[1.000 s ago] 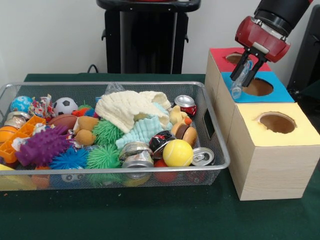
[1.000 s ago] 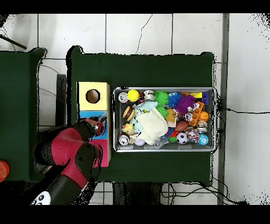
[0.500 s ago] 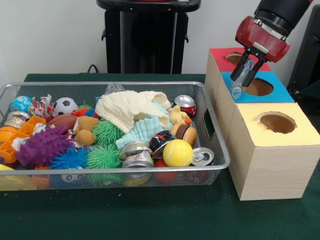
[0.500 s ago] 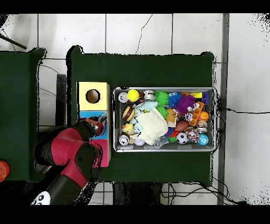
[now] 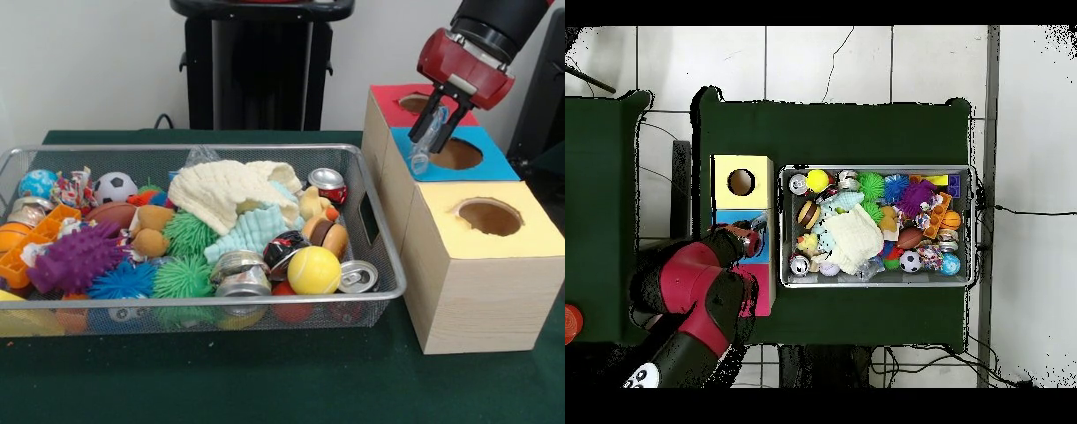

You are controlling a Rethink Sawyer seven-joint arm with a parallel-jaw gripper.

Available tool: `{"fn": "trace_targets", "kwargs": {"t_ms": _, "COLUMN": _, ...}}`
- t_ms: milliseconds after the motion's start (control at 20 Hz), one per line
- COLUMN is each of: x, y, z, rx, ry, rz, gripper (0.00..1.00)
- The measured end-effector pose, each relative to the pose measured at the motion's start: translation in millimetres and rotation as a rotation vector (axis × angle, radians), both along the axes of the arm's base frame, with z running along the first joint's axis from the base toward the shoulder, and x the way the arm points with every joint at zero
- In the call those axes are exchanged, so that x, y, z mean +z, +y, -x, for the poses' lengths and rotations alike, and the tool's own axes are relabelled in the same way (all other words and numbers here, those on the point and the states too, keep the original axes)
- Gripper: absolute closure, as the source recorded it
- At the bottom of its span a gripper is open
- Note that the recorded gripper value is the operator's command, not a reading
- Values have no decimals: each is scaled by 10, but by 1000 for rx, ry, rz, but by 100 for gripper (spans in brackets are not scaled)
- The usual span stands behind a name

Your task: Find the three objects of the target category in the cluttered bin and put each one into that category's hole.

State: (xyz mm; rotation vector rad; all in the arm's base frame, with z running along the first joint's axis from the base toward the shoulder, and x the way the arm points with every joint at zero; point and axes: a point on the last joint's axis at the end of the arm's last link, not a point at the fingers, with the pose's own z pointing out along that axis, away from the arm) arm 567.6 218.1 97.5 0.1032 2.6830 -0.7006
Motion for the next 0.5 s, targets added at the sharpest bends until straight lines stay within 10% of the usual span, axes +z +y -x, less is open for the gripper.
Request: {"fn": "trace_targets", "kwargs": {"t_ms": 500, "x": 61, "y": 49, "z": -20, "rx": -12, "ry": 18, "rz": -13, "gripper": 100}}
